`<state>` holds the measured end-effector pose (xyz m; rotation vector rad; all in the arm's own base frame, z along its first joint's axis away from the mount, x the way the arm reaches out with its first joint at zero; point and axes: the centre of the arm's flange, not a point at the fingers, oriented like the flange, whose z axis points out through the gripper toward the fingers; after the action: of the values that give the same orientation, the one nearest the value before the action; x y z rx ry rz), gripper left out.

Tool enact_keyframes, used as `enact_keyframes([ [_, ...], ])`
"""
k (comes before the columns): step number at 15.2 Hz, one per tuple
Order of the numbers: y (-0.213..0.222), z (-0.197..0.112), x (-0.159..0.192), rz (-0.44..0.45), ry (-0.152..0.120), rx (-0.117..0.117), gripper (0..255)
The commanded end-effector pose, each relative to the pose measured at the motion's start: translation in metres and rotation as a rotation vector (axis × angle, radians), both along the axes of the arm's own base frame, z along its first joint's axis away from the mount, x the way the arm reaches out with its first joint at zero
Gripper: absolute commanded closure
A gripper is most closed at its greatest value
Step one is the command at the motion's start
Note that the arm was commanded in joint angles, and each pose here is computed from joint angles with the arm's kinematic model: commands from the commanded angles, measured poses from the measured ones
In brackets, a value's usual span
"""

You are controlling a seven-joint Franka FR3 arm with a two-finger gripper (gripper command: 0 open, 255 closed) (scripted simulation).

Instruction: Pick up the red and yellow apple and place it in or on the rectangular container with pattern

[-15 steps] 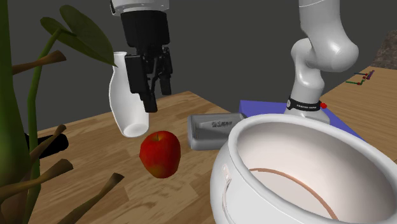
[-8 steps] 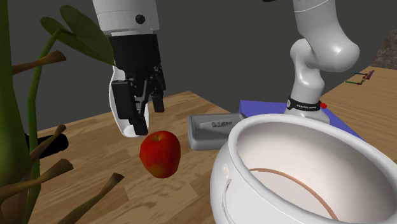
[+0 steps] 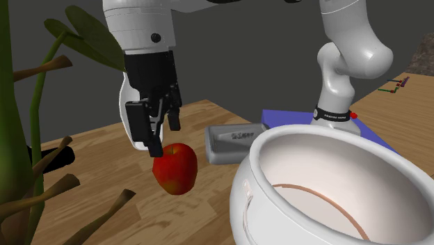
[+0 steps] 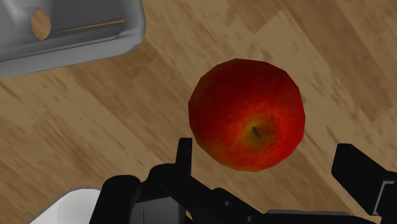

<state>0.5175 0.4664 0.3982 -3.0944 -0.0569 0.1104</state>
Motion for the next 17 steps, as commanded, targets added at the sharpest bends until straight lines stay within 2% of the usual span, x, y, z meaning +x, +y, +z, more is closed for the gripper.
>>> enact_keyframes([
  [1, 0.000, 0.000, 0.000, 0.000, 0.000, 0.000, 0],
  [2, 0.000, 0.000, 0.000, 0.000, 0.000, 0.000, 0],
  [3, 0.000, 0.000, 0.000, 0.000, 0.000, 0.000, 255],
  [12, 0.000, 0.000, 0.000, 0.000, 0.000, 0.000, 255],
  [17, 0.000, 0.026, 0.000, 0.000, 0.000, 0.000, 255],
])
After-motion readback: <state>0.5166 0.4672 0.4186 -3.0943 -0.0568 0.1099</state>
